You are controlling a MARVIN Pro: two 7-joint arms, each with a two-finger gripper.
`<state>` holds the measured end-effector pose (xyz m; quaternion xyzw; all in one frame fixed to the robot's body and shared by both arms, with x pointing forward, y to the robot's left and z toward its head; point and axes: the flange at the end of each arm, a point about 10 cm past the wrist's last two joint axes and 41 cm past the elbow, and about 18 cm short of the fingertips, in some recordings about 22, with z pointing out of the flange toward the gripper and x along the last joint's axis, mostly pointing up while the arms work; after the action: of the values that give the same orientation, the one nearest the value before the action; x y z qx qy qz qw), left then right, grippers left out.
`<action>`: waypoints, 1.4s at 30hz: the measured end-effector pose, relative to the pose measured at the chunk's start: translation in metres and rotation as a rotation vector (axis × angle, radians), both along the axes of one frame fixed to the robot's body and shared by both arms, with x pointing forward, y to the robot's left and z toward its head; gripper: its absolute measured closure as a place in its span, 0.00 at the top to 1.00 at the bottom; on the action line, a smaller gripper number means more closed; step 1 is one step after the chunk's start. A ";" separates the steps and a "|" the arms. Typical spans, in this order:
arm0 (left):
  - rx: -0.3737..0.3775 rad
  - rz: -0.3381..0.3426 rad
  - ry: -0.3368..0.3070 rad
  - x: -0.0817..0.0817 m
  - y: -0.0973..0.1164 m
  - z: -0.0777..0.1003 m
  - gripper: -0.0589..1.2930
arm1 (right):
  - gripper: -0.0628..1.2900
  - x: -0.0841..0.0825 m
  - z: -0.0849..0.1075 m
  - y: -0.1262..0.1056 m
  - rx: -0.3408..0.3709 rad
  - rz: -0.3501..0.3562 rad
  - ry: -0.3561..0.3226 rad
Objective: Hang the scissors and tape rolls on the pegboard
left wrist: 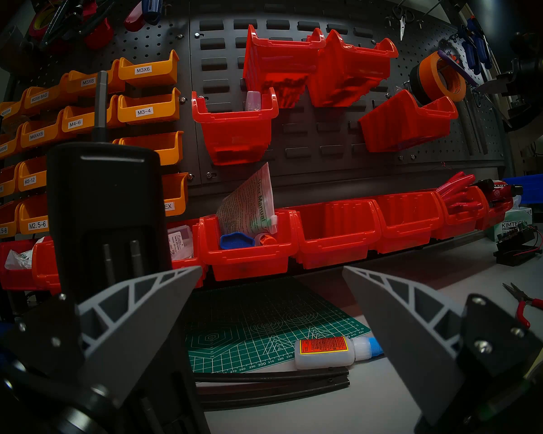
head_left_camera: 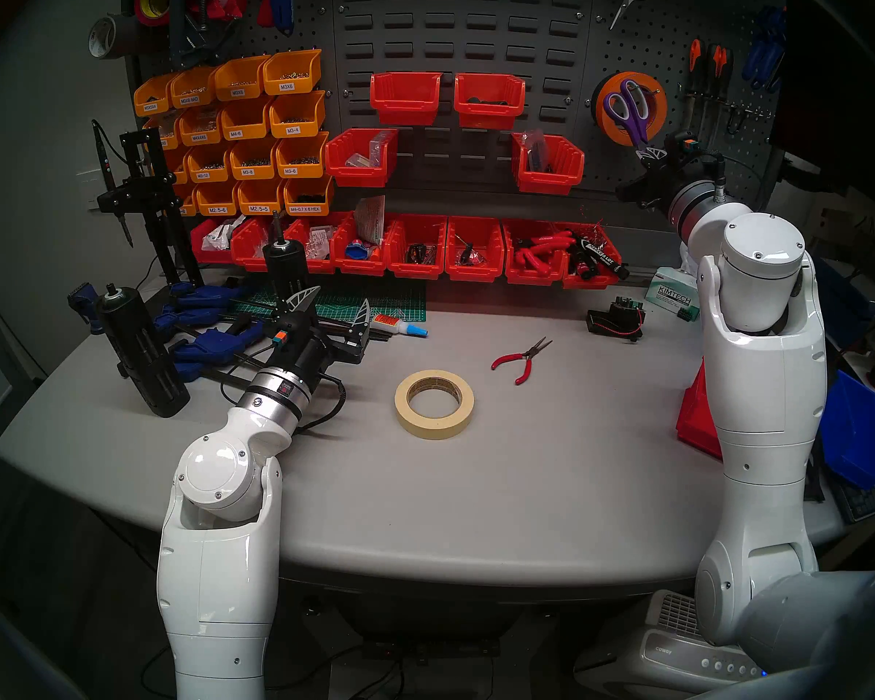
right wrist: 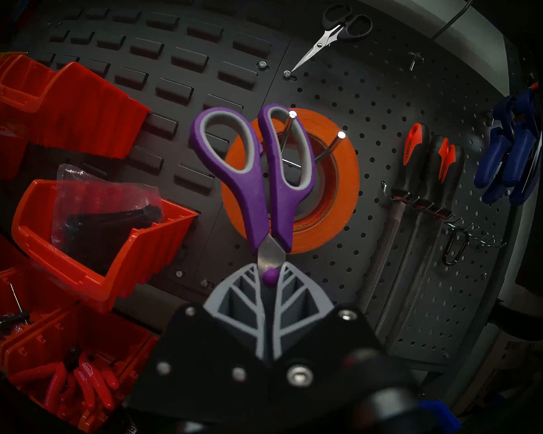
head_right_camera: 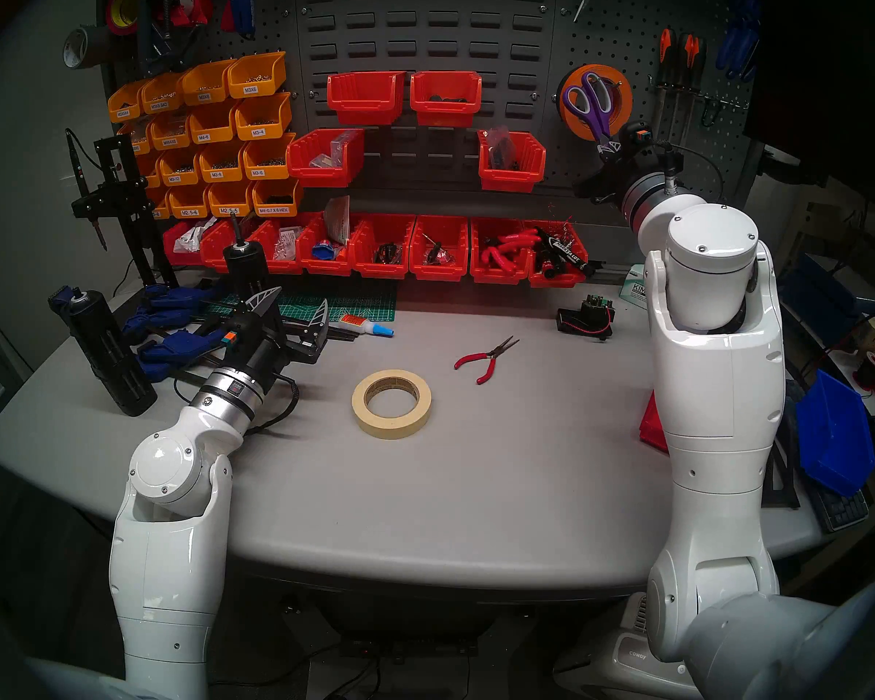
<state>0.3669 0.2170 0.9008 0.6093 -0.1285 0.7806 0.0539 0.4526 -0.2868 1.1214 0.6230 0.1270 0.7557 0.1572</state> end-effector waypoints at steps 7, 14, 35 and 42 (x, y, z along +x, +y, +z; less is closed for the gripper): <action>0.000 0.000 0.000 0.000 0.000 0.000 0.96 | 0.02 0.006 -0.002 0.001 -0.004 -0.003 0.017; 0.000 0.000 0.000 0.000 0.000 0.000 0.96 | 0.02 0.007 -0.002 0.000 -0.004 -0.005 0.018; 0.000 0.000 0.000 0.000 0.000 0.000 0.96 | 0.49 -0.003 -0.002 -0.005 0.010 0.021 0.020; 0.000 0.000 0.000 0.000 0.000 0.000 0.96 | 0.79 -0.023 0.000 0.001 0.041 0.096 0.016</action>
<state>0.3668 0.2170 0.9008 0.6093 -0.1285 0.7806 0.0539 0.4296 -0.2855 1.1215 0.6251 0.1426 0.7599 0.1069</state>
